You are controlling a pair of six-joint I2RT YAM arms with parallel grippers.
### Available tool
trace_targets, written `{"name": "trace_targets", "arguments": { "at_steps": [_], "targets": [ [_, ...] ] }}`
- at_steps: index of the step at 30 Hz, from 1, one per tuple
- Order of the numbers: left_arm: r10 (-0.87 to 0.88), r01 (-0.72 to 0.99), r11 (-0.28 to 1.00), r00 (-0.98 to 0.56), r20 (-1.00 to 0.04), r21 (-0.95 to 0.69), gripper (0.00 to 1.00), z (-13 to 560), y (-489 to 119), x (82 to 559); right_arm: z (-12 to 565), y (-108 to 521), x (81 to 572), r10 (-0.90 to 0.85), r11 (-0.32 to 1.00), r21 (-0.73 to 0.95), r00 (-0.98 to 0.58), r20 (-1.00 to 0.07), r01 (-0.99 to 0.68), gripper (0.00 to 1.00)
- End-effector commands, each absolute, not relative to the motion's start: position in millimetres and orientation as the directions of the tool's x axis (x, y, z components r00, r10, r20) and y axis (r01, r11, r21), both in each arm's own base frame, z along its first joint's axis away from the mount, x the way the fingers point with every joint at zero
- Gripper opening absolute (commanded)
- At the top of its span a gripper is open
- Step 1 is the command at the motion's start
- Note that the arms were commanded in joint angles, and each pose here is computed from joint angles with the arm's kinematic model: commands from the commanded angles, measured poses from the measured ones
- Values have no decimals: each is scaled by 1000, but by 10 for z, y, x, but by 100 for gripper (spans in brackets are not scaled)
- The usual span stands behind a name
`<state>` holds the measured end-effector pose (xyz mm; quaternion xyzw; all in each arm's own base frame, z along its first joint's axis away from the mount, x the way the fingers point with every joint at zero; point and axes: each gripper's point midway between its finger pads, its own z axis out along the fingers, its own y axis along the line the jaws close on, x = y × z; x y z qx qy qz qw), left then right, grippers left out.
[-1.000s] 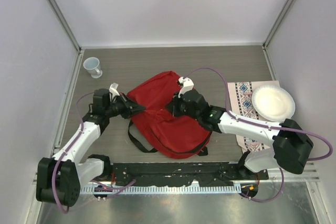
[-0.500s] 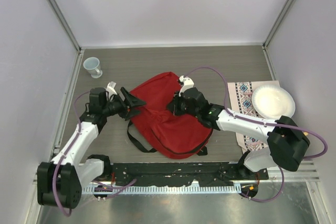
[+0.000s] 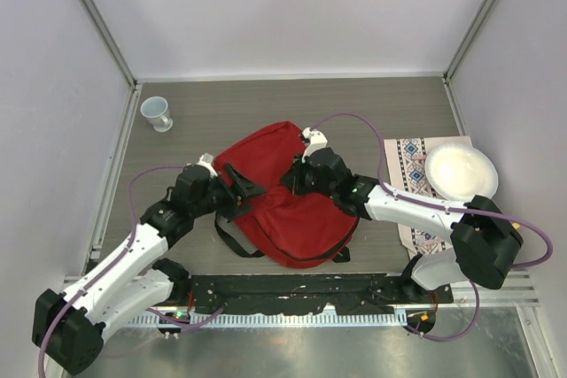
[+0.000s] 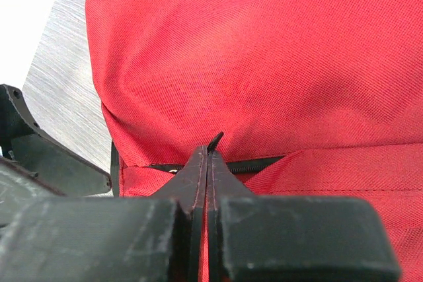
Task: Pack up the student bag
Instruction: Zip the student bag at the center of the board.
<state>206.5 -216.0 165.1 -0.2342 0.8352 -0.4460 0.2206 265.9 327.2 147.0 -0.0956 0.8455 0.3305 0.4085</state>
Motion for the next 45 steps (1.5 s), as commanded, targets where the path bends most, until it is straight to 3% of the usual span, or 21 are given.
{"name": "trace_targets", "arguments": {
  "at_steps": [1, 17, 26, 29, 31, 34, 35, 45],
  "targets": [
    [-682, -290, 539, -702, -207, -791, 78, 1604, -1924, 2106, 1689, 3253, 2767, 161, 760, 486, -599, -785, -433, 1],
    [-675, -271, 571, -692, -255, -775, 78, 1557, -2210, 2225, 1691, 3249, 2727, 147, 753, 485, -605, -783, -444, 1],
    [-695, -261, 555, -668, -268, -790, 72, 1538, -2331, 2404, 1696, 3290, 2687, 141, 741, 492, -610, -780, -457, 1],
    [-687, -264, 568, -673, -273, -779, 62, 1497, -2385, 2473, 1690, 3311, 2661, 133, 736, 492, -613, -778, -465, 1],
    [-683, -265, 577, -674, -280, -773, 49, 1474, -2409, 2507, 1672, 3324, 2648, 126, 731, 495, -620, -775, -470, 1],
    [-684, -266, 584, -670, -288, -767, 18, 1454, -2395, 2517, 1636, 3329, 2638, 118, 734, 491, -623, -773, -469, 1],
    [-683, -271, 590, -671, -290, -761, 0, 1434, -2375, 2502, 1642, 3317, 2645, 122, 738, 489, -621, -774, -464, 1],
    [-631, -224, 637, -701, -332, -738, 0, 1306, -2052, 2092, 1567, 3036, 3124, 157, 882, 367, -549, -821, -295, 1]
  ]
}}
